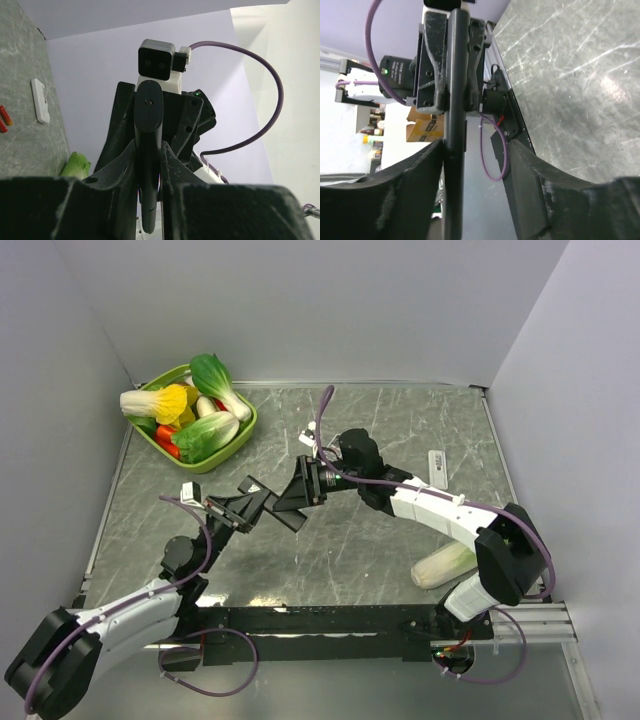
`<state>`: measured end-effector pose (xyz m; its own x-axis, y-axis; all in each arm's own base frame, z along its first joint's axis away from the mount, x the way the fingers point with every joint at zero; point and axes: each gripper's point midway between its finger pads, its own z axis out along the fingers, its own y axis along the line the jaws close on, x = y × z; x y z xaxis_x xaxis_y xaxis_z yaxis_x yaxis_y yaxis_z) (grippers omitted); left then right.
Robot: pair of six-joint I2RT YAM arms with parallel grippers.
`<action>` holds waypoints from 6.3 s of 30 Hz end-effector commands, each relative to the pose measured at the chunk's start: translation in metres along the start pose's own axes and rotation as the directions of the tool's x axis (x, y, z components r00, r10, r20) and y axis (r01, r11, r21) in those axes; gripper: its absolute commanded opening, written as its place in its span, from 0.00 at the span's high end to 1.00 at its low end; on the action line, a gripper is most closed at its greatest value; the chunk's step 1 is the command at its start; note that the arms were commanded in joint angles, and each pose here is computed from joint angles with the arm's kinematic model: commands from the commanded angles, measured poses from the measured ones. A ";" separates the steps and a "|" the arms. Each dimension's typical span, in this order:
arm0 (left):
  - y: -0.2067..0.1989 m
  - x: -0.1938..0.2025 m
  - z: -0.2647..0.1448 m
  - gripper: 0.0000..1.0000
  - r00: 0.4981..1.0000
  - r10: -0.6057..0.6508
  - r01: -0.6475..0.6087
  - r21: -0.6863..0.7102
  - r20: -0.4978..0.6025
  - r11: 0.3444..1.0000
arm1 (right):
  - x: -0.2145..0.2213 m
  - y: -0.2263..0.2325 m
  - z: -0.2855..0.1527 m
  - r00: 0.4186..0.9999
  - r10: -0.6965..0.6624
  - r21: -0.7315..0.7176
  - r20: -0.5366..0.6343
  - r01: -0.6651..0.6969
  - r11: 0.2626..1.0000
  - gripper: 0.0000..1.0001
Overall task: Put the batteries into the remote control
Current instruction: Load the battery cover into the remote control.
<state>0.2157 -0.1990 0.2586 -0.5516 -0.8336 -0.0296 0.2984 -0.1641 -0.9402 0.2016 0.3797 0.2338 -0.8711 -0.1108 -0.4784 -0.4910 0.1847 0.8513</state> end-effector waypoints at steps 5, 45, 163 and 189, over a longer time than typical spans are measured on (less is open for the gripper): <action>-0.010 0.008 -0.012 0.98 0.999 0.010 -0.008 0.044 -0.034 0.999 | -0.040 0.008 -0.007 0.988 -0.101 0.040 0.117 0.097 0.995 0.25; 0.008 0.008 -0.003 0.98 0.999 -0.037 0.037 -0.023 -0.035 0.999 | 0.000 0.004 -0.038 0.985 -0.165 0.107 0.047 0.160 0.981 0.25; 0.008 0.050 0.021 0.98 0.947 0.006 -0.033 -0.081 -0.320 0.996 | 0.067 0.024 -0.054 0.025 -0.988 -0.210 -0.152 0.976 0.057 0.38; -0.043 0.064 0.019 0.98 0.921 -0.032 0.056 0.052 -0.388 0.997 | 0.051 -0.014 -0.042 -0.005 -0.960 -0.113 -0.280 0.993 0.027 0.44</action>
<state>0.2116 -0.2496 0.2207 -0.7639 -0.6388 -0.0914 0.1461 -0.0333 -0.9887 0.1448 0.3248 0.2101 0.4507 -0.4165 -0.7896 -0.8915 -0.2566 -0.3734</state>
